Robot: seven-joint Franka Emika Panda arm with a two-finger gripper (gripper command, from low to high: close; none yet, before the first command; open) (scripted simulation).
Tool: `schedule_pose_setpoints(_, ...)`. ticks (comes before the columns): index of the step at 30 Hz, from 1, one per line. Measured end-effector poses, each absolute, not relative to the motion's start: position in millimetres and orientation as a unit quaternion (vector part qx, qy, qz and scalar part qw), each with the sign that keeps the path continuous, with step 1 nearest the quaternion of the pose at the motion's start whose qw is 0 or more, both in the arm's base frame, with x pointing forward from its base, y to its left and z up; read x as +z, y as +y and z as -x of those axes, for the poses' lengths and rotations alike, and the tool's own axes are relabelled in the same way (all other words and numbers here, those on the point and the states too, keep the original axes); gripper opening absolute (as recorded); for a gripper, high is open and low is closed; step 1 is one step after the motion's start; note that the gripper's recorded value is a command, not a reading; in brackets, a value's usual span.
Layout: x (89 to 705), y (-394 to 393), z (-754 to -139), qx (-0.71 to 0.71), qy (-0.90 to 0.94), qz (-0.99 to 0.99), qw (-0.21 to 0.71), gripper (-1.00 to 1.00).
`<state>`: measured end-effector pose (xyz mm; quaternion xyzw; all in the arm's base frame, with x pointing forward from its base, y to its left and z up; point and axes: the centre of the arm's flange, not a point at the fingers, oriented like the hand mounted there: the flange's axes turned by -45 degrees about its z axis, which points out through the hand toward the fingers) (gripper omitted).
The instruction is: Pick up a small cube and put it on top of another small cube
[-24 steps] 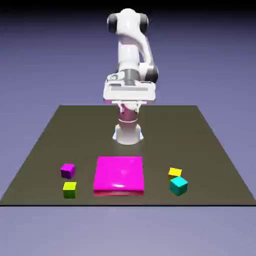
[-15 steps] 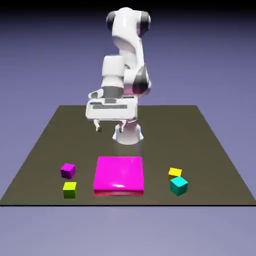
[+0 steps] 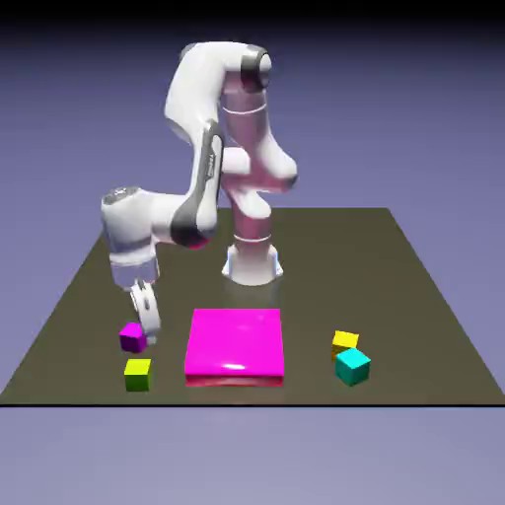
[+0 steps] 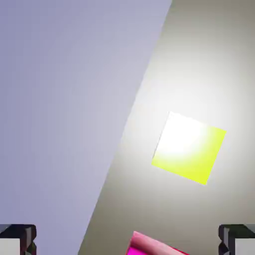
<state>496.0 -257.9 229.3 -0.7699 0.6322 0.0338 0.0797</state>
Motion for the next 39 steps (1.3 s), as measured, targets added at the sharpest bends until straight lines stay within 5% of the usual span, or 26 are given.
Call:
schedule_pose_setpoints(8, 137.1, -280.5, -488.8, 0.088, 0.694, 0.709, 0.087, 0.0)
schedule_pose_setpoints(9, 120.8, -277.2, -487.9, 0.088, 0.694, 0.709, 0.086, -1.0)
schedule_pose_setpoints(15, 189.3, -287.6, -489.2, 0.088, 0.692, 0.711, 0.087, -1.0)
schedule_pose_setpoints(22, 208.0, -48.1, -556.6, 0.123, 0.37, 0.919, 0.057, -1.0)
schedule_pose_setpoints(30, 242.0, 217.6, -504.9, 0.125, -0.056, 0.991, -0.004, -1.0)
schedule_pose_setpoints(35, 184.9, 232.1, -487.1, 0.123, -0.086, 0.989, -0.01, -1.0)
schedule_pose_setpoints(36, 176.1, 231.9, -484.8, 0.123, -0.086, 0.989, -0.01, 1.0)
schedule_pose_setpoints(39, 195.8, 232.3, -489.6, 0.123, -0.085, 0.989, -0.011, 1.0)
